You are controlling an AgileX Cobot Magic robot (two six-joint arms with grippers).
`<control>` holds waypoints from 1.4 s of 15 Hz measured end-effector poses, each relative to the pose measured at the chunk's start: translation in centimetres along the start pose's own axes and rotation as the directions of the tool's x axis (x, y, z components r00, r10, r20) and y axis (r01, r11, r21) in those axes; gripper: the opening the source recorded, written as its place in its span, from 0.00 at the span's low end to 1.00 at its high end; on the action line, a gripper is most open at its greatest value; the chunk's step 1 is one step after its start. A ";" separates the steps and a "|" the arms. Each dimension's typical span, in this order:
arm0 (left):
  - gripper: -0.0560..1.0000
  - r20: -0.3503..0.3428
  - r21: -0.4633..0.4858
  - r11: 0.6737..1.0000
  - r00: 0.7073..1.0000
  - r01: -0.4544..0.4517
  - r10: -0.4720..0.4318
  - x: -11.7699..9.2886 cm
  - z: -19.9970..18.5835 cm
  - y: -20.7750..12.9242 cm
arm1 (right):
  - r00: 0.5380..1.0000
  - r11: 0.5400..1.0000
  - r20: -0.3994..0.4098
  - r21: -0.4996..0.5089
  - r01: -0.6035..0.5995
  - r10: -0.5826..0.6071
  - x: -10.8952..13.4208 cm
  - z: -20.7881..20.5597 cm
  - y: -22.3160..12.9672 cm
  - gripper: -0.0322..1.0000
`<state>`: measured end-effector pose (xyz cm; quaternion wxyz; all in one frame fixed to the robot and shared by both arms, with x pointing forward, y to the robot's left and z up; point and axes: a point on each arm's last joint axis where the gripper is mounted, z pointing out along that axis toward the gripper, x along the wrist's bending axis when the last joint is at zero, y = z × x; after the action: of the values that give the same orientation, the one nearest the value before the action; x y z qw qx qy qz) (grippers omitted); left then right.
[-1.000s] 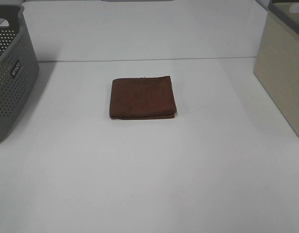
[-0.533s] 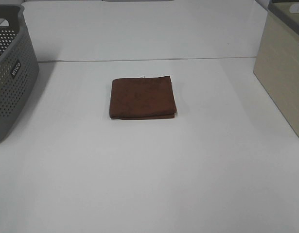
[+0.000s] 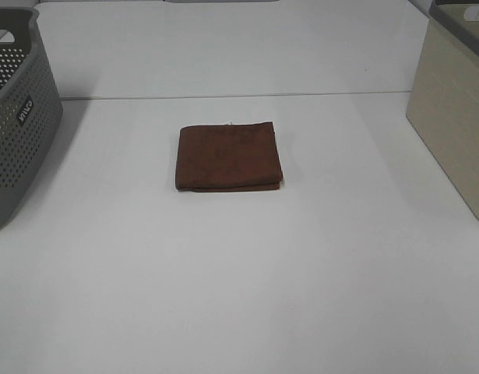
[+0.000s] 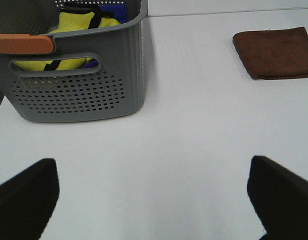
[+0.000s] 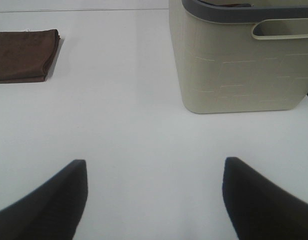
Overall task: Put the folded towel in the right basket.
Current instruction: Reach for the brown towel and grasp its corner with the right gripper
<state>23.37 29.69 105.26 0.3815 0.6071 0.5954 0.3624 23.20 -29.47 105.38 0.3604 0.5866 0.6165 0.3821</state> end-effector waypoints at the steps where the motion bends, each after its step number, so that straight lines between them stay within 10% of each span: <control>1: 0.97 0.000 0.000 1.000 1.000 0.000 0.000 0.0 0.0 0.0 | 1.000 1.000 0.000 0.000 0.000 0.000 0.0 0.0 0.0 0.72; 21: 0.97 0.000 0.000 1.000 1.000 0.000 0.000 0.0 0.0 0.0 | 1.000 1.000 0.000 0.000 0.000 0.000 0.0 0.0 0.0 0.72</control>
<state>23.37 29.69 105.26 0.3815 0.6071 0.5954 0.3624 23.20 -29.47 105.38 0.3604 0.5866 0.6165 0.3821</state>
